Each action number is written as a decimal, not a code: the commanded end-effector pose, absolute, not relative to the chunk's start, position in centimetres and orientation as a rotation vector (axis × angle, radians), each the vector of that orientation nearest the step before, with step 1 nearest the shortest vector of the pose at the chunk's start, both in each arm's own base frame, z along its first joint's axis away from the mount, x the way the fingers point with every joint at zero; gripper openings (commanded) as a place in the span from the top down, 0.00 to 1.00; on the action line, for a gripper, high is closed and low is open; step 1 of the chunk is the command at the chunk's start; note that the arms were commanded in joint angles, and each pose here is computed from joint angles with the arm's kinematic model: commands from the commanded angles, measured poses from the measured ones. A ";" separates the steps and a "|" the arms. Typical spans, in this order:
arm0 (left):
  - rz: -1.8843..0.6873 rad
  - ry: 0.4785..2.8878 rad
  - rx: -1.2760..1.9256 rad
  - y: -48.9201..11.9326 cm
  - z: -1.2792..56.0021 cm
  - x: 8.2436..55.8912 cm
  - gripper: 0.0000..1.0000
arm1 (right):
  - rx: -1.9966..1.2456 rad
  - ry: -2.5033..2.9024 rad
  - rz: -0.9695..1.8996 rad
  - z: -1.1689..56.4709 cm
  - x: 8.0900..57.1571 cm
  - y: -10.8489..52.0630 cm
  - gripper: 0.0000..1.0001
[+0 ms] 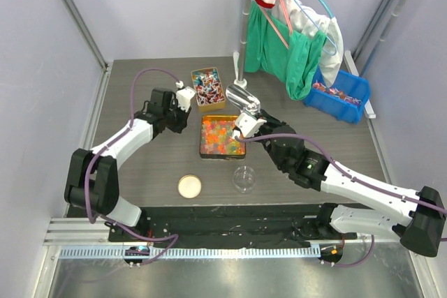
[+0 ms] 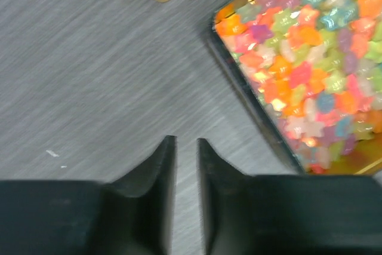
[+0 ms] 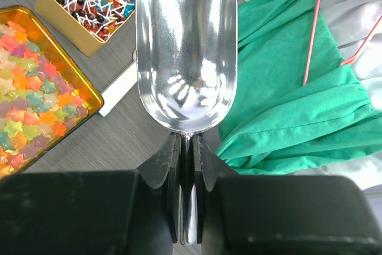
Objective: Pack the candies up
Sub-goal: Adjust the spatula, then move the storage box to the center of the board.
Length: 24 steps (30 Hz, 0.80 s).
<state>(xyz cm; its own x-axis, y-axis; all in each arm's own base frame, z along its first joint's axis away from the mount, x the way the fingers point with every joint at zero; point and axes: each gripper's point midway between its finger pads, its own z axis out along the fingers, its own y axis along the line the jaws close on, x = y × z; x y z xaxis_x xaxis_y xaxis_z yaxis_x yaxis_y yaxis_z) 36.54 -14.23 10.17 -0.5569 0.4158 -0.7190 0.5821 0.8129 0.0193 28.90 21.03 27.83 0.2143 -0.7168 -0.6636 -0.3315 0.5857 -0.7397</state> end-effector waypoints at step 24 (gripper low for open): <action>-0.270 2.383 1.049 -22.0 3.9 35.8 1.00 | -0.774 1.290 -0.257 33.2 28.3 19.8 0.99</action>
<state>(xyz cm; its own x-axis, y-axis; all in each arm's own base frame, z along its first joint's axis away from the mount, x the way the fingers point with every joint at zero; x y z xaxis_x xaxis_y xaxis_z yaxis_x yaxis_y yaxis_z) 35.02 -19.22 3.18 -0.5904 0.6189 -0.5180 0.7041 0.7087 0.0442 28.27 20.07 30.99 0.2596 -0.6450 -0.7188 -0.2805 0.6618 -0.6952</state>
